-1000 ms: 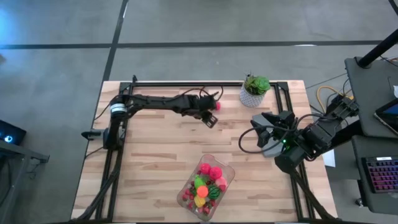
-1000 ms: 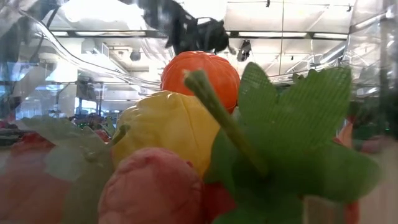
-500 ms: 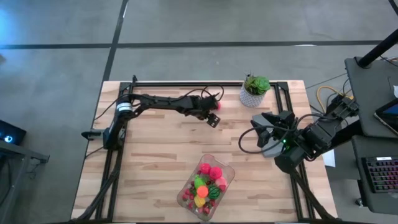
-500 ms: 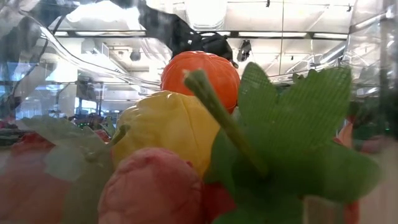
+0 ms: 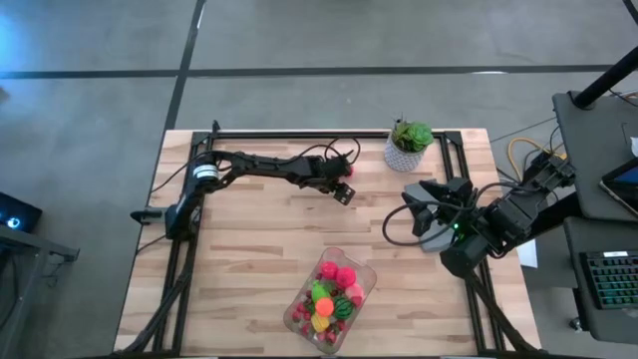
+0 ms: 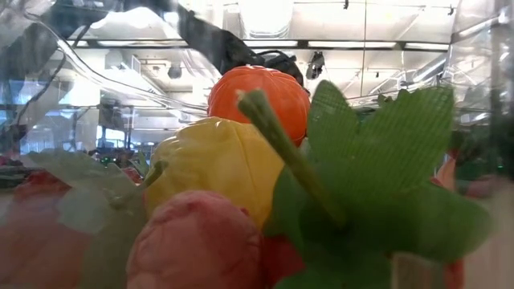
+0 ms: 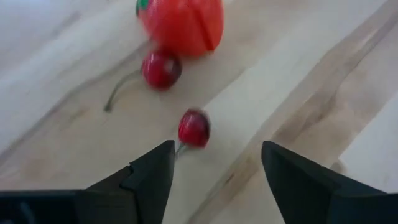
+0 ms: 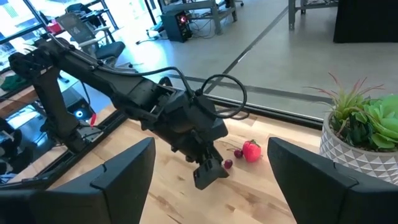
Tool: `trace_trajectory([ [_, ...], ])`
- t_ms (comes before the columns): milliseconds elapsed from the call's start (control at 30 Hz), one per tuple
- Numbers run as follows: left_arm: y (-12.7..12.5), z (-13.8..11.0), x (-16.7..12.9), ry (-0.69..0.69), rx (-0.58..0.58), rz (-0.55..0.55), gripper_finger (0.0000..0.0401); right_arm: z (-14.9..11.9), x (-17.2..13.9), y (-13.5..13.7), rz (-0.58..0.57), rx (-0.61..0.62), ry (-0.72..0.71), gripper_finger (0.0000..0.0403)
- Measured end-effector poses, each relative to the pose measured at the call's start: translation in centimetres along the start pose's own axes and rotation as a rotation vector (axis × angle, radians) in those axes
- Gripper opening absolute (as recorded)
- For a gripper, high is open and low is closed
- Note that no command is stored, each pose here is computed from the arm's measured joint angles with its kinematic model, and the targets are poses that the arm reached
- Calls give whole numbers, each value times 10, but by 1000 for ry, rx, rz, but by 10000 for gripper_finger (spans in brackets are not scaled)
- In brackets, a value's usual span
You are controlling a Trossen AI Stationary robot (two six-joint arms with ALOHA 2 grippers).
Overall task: Pick and placing Produce into tupperware
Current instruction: Put the red cherry into the transparent basket
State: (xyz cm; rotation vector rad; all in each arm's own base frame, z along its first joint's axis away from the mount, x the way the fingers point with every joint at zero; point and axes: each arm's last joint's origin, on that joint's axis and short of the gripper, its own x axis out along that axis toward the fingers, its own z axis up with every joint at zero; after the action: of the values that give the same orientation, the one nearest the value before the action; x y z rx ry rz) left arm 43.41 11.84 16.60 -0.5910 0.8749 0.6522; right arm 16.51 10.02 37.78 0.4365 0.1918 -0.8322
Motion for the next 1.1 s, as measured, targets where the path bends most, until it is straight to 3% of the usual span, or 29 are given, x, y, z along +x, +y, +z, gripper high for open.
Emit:
trace_trajectory([
  [267, 0, 4, 1, -65, 18, 7, 163, 0, 0, 0, 0, -3, 0, 312],
  [400, 1, 3, 2, -65, 17, 10, 150, 0, 0, 0, 0, -2, 0, 313],
  [867, 6, 0, 3, -13, 19, 27, 150, 0, 0, 0, 0, -1, 0, 308],
  [1100, 8, -5, 4, 23, 27, 45, 192, 0, 0, 0, 0, 0, 0, 308],
])
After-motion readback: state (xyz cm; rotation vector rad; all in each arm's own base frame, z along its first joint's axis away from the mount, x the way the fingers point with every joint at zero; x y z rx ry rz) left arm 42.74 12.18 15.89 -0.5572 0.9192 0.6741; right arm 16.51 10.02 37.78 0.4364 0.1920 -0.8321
